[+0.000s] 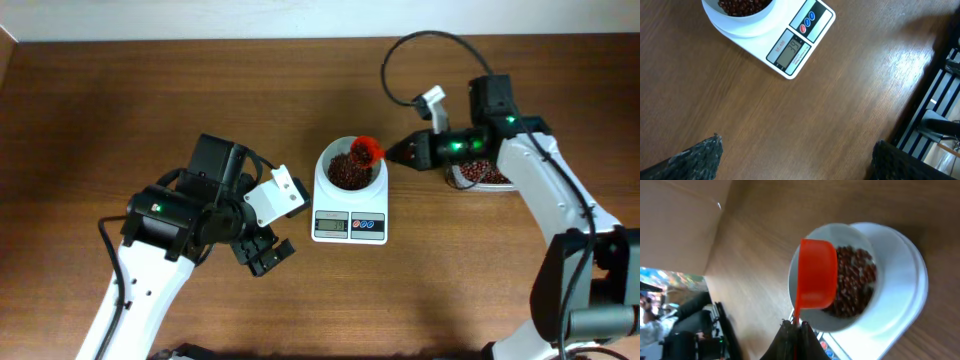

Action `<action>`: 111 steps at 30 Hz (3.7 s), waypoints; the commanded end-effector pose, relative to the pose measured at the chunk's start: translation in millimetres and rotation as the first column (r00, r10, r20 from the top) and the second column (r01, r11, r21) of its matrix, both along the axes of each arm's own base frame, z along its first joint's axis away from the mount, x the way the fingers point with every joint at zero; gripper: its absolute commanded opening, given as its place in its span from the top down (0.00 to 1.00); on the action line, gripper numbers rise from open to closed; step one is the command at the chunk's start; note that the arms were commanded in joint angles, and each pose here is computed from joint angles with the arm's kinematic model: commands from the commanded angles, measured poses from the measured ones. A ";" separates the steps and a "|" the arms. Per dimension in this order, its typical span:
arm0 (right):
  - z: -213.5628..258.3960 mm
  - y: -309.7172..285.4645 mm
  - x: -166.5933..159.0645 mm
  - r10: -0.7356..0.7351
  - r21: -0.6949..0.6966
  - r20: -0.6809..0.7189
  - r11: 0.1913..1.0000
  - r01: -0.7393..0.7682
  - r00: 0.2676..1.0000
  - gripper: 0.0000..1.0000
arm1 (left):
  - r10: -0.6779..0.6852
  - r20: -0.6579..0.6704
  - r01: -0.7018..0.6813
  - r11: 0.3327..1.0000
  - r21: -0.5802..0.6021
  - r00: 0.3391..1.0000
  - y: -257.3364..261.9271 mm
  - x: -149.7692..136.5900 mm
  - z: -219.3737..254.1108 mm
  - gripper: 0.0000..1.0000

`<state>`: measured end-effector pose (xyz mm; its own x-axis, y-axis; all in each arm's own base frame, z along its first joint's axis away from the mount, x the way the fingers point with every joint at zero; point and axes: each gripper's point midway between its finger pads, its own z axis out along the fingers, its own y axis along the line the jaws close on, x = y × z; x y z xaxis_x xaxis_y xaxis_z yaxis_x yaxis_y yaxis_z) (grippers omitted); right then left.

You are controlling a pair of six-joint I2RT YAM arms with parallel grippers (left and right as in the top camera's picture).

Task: Scoop and weigh 50g on scale
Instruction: 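Carry the filled scoop with the right gripper over the scale bowl, then tip the scoop to pour beans into the white bowl, then move the scoop back to the bean tub and scoop beans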

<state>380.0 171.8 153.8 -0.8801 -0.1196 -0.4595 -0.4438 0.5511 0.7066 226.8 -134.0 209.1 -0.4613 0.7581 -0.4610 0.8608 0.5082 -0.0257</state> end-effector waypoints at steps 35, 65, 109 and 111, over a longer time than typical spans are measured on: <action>17.6 19.9 5.7 0.048 -0.366 0.252 0.929 0.049 0.967 0.96 | -0.008 -0.001 0.008 1.000 0.005 1.000 1.6 0.0 -2.1 0.01; 22.5 31.7 -4.5 0.084 -0.404 0.259 0.914 0.029 0.962 0.96 | -0.008 -0.001 0.008 1.000 0.006 1.000 1.6 -0.1 -2.1 0.01; 78.7 -16.5 2.6 -0.031 0.054 0.177 0.998 0.021 0.984 0.96 | -0.008 -0.001 0.008 1.000 0.006 1.000 1.6 -0.1 -2.1 0.01; 81.0 -29.6 6.8 -0.060 0.070 0.176 0.996 0.049 0.982 0.96 | -0.008 -0.001 0.008 1.000 0.006 1.000 1.6 -0.1 -2.1 0.01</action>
